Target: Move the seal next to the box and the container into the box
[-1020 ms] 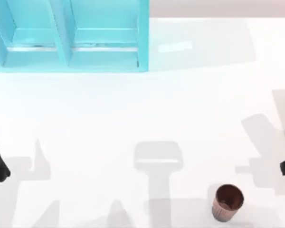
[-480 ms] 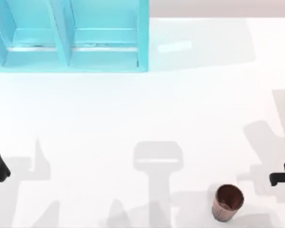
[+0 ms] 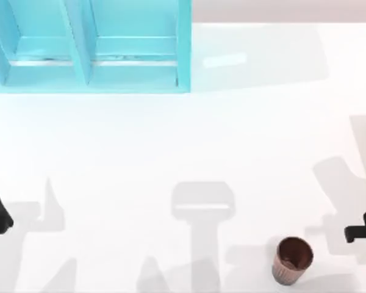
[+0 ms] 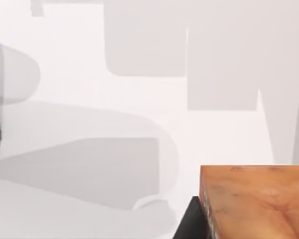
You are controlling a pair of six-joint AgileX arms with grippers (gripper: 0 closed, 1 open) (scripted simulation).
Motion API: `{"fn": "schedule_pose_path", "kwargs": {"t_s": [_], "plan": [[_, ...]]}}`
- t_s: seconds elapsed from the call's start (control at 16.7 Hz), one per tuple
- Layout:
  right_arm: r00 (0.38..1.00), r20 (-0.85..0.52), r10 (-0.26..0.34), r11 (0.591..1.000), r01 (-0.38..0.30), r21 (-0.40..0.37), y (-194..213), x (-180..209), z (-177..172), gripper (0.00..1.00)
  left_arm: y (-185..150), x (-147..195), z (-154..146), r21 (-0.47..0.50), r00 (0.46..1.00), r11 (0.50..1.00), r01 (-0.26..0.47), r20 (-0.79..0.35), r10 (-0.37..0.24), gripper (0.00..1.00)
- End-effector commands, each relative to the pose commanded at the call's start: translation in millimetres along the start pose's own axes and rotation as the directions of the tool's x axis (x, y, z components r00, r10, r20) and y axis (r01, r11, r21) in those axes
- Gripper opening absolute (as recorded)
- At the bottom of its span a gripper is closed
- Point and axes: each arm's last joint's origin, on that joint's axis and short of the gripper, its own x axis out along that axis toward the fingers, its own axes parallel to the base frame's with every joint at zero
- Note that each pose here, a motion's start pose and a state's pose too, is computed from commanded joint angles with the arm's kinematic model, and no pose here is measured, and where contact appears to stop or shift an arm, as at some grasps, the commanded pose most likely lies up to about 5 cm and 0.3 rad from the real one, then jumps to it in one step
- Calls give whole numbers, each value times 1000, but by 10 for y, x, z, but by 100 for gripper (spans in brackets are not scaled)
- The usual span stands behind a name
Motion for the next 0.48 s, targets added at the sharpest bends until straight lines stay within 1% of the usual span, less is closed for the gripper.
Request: {"fn": "schedule_pose_path", "kwargs": {"t_s": [0.48], "plan": [[1000,0,0,1000,0,0,0,0,0,83,0,0,0,0,1000,1000,0,0,0,100]]}}
